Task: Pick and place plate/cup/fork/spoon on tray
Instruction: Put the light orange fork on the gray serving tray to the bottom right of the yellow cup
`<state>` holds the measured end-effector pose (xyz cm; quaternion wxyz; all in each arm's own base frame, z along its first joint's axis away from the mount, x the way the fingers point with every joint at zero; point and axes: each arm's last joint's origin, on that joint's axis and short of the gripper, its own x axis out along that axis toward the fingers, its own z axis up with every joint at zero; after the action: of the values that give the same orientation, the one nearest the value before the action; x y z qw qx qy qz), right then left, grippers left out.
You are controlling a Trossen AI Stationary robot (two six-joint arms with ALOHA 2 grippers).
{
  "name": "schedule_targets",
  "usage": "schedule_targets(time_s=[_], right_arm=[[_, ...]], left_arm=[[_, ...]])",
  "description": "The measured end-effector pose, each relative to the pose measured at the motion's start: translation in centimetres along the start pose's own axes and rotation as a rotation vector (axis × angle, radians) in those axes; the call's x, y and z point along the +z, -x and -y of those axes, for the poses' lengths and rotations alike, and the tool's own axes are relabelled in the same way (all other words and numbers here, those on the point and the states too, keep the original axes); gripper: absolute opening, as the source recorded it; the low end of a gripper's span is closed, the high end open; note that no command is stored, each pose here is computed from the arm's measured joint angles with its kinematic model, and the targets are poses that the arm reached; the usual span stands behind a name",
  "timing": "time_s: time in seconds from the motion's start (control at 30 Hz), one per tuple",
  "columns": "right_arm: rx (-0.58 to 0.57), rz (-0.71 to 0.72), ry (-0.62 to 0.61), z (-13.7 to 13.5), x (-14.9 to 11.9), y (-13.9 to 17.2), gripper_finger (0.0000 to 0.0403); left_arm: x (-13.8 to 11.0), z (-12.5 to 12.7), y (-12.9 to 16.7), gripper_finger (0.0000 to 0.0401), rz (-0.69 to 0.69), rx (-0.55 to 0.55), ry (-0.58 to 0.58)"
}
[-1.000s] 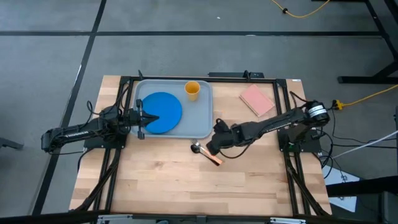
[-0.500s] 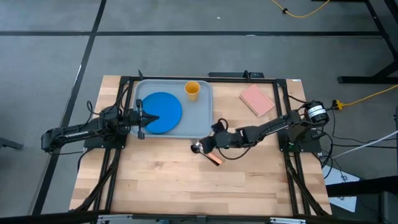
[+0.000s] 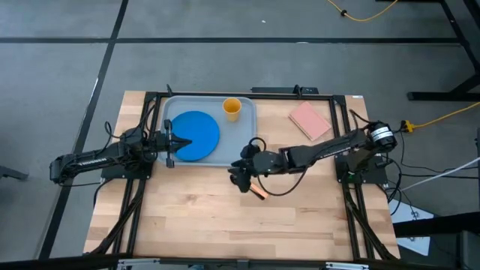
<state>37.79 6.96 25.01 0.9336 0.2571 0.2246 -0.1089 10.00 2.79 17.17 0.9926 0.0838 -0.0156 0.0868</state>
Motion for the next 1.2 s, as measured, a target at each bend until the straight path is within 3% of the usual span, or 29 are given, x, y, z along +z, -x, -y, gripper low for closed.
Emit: schedule_targets(time_s=[0.2,0.43,0.6,0.8,1.2], right_arm=[[-0.207,-0.22,0.045,0.7,-0.7,0.1,0.0145],[-0.226,-0.481,0.15,2.3,-4.8,-3.0,0.0145],[-0.209,-0.586,0.23,3.2,-7.1,-4.9,0.0145],[-0.277,-0.614,0.242,3.9,-7.7,-5.2,0.0145],[-0.306,-0.627,0.199,4.5,-8.6,-5.1,0.0145]], left_arm=[[0.0,0.0,0.0,0.0,0.0,0.0,0.0],[0.0,0.0,0.0,0.0,0.0,0.0,-0.001],[0.0,0.0,0.0,0.0,0.0,0.0,-0.001],[0.0,0.0,0.0,0.0,0.0,0.0,-0.001],[0.0,0.0,0.0,0.0,0.0,0.0,-0.001]])
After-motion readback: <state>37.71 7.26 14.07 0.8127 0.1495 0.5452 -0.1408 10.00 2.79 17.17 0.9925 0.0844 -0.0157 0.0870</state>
